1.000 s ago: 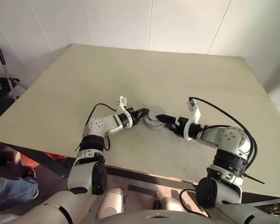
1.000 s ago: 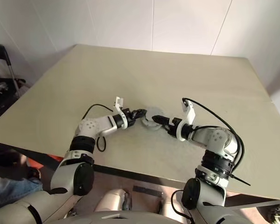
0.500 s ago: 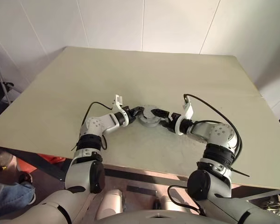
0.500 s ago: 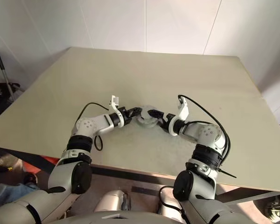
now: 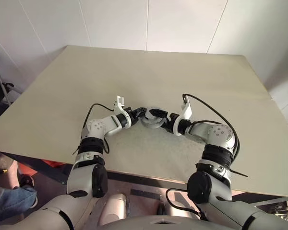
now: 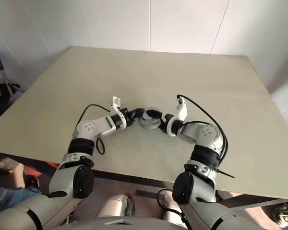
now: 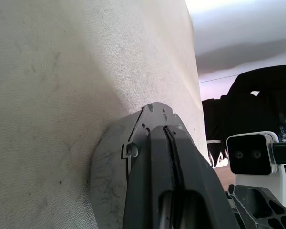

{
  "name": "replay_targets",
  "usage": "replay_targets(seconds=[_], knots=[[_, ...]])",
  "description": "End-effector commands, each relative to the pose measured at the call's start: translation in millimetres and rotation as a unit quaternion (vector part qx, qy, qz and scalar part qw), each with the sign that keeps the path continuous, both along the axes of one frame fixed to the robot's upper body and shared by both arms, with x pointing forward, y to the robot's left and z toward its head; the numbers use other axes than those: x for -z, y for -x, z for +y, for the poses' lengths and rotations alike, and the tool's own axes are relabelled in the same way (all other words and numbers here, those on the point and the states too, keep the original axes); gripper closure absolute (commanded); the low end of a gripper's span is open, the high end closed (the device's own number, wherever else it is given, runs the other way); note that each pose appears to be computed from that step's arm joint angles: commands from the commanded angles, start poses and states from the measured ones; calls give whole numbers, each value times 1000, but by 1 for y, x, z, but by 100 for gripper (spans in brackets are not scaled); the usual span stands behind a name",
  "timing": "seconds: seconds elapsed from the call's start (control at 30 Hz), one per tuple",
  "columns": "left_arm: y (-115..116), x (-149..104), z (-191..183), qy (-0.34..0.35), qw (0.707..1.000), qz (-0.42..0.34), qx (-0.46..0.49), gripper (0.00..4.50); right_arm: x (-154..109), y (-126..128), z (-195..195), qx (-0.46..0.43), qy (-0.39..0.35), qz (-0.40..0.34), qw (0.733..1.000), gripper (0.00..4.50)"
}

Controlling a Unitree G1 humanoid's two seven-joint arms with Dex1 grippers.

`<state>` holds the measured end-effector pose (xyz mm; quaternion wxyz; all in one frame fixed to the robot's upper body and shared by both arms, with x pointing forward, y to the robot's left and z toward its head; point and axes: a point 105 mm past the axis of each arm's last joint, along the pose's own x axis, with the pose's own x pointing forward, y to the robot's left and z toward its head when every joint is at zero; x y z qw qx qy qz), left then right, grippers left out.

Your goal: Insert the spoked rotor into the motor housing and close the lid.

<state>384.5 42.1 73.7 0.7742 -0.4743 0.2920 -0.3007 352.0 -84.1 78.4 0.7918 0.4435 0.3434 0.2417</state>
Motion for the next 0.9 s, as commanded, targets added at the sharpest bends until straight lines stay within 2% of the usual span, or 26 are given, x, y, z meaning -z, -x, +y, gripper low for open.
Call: replay_targets(seconds=[0.03, 0.07, 0.23, 0.33, 0.47, 0.9], knots=[[10, 8, -22, -2, 999, 22, 38, 450, -30, -5, 38, -55, -30, -51, 997, 2], [9, 8, -22, -2, 999, 21, 38, 450, -27, -7, 37, -48, -27, -46, 997, 2], [8, 8, -21, -3, 999, 21, 34, 450, -32, -7, 36, -52, -29, -58, 997, 153], [7, 7, -20, -1, 999, 18, 33, 450, -36, -10, 33, -47, -31, -66, 996, 153], [6, 5, -20, 3, 999, 12, 32, 450, -31, -14, 27, -34, -28, -57, 997, 224], [-5, -11, 8, 46, 998, -25, -21, 450, -37, -26, 15, -2, -41, -60, 997, 231]])
